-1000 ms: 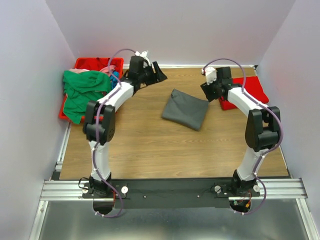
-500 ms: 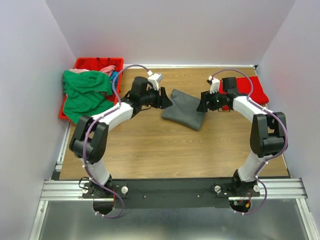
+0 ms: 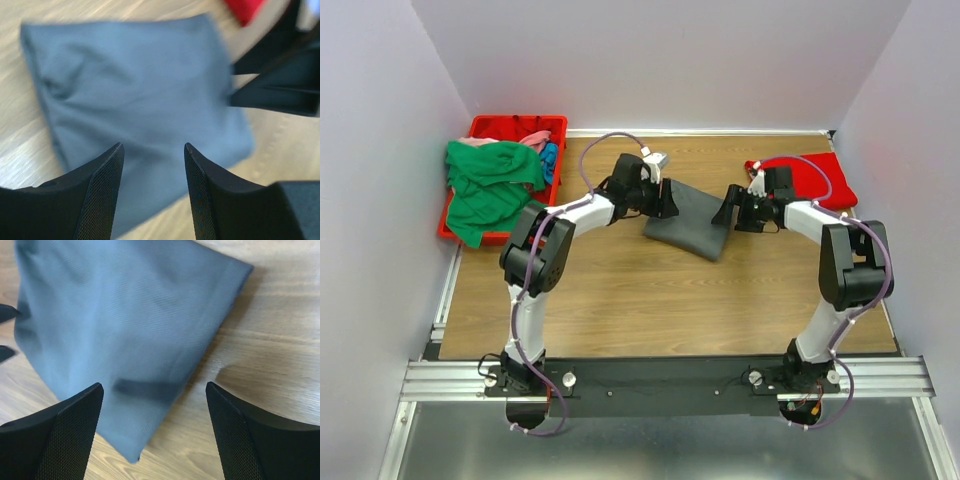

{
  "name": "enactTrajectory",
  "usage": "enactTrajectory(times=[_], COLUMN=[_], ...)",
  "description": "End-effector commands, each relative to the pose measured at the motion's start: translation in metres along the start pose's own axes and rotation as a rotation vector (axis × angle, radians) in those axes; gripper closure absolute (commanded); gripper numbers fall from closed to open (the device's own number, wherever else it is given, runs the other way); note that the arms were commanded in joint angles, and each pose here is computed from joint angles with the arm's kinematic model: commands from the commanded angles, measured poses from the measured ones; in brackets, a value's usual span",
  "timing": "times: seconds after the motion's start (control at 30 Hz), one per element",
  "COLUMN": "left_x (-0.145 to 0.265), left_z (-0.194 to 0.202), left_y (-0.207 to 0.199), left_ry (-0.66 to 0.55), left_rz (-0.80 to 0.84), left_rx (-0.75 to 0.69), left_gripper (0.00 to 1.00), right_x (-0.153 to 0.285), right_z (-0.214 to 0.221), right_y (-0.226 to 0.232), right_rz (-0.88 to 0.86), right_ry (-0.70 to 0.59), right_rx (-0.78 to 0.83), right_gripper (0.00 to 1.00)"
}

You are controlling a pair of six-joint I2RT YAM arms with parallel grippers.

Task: Fold and stack the t-shirts
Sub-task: Neatly place the folded tshirt to the corner

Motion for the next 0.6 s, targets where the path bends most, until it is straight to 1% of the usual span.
enactTrajectory(times=[0.0, 0.13, 0.4, 0.57], left_x=[-0.007, -0.001, -0.003, -0.006], left_z=[0.015, 0.026, 0.040, 0.046], left_y=[0.025, 0.029, 0.031, 0.033], left_ry=[0.038, 0.042, 0.082, 0.099], left_rz=[-0.143, -0.192, -0.176, -0.172], left_rx=[0.047, 0.099, 0.148, 0.163], left_gripper=[0.41, 0.41, 0.41, 0.41], right_x=[-0.016, -0.028, -0.042, -0.050], right_z=[0.003, 0.011, 0.023, 0.026], right_y=[-0.005, -0.008, -0.009, -0.009], right_rz=[0.010, -0.002, -0.038, -0.069], right_ry=[0.015, 0.059, 0.118, 0.150], right_rx=[-0.134, -0.202, -0.293, -0.328], right_gripper=[0.11, 0.12, 0.16, 0.23])
Point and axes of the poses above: each gripper's point midway between its finger pads, its own x axis back along the fingers, its own y axis along the line the jaws close on, z = x × y, the point moved 7 cm from there along x, back along the fingers, and after that the axes turned 7 degrees about x, right-handed, at the moved point
